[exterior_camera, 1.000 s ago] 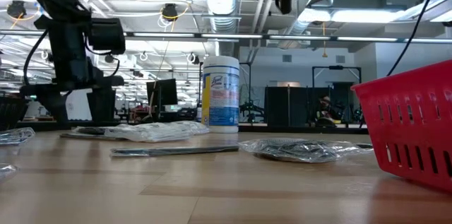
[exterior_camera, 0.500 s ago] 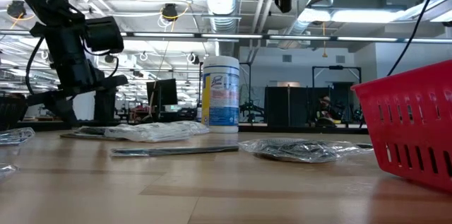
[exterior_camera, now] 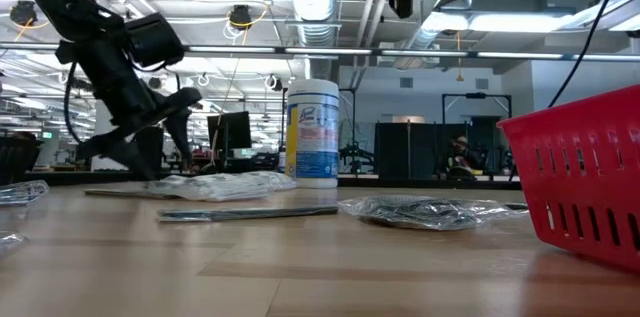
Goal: Pick & Place Travel size toiletries
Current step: Put the black hairbrush into the orange bin
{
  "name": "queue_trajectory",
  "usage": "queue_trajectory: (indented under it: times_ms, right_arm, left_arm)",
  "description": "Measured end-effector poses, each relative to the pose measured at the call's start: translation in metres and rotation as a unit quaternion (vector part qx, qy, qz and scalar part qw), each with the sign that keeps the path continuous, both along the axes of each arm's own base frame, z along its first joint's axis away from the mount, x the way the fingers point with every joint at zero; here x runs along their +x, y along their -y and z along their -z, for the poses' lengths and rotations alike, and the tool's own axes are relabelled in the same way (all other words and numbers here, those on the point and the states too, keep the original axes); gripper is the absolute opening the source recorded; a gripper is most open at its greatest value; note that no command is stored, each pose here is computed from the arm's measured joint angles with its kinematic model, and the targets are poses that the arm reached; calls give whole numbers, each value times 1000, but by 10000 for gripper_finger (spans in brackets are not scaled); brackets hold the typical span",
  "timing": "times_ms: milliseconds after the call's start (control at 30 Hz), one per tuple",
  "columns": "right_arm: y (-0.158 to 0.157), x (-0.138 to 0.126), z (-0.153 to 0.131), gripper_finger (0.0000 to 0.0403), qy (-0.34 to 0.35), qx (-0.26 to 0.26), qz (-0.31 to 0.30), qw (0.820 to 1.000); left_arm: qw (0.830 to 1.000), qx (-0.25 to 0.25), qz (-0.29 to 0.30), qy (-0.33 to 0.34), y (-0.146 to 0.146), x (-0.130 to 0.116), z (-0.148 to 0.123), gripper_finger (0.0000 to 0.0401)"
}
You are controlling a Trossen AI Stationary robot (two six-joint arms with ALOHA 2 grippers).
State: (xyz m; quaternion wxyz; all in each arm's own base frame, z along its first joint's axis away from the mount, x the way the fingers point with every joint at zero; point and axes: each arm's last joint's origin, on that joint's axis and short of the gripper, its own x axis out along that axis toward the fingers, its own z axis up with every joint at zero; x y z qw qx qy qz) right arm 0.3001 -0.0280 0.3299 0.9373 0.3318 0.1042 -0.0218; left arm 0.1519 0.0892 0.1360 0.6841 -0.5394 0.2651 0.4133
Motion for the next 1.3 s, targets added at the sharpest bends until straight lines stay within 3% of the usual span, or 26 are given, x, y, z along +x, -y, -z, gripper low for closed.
queue_trajectory:
  times_ms: [233, 633, 1033, 1300]
  right_arm:
    - [1, 4, 10, 71, -28, 30, 7, 999]
    - [-4, 21, 38, 71, -90, 99, 2, 991]
    - [9, 21, 46, 71, -116, 134, 25, 984]
    - [13, 16, 54, 71, -159, 160, 43, 973]
  left_arm:
    - [999, 10, 20, 32, 4, 8, -4, 296]
    - [999, -26, 24, 39, 19, 14, -4, 292]
    - [996, -60, 69, 12, 34, 29, 13, 183]
    - [990, -44, 113, 76, 42, 51, 18, 128]
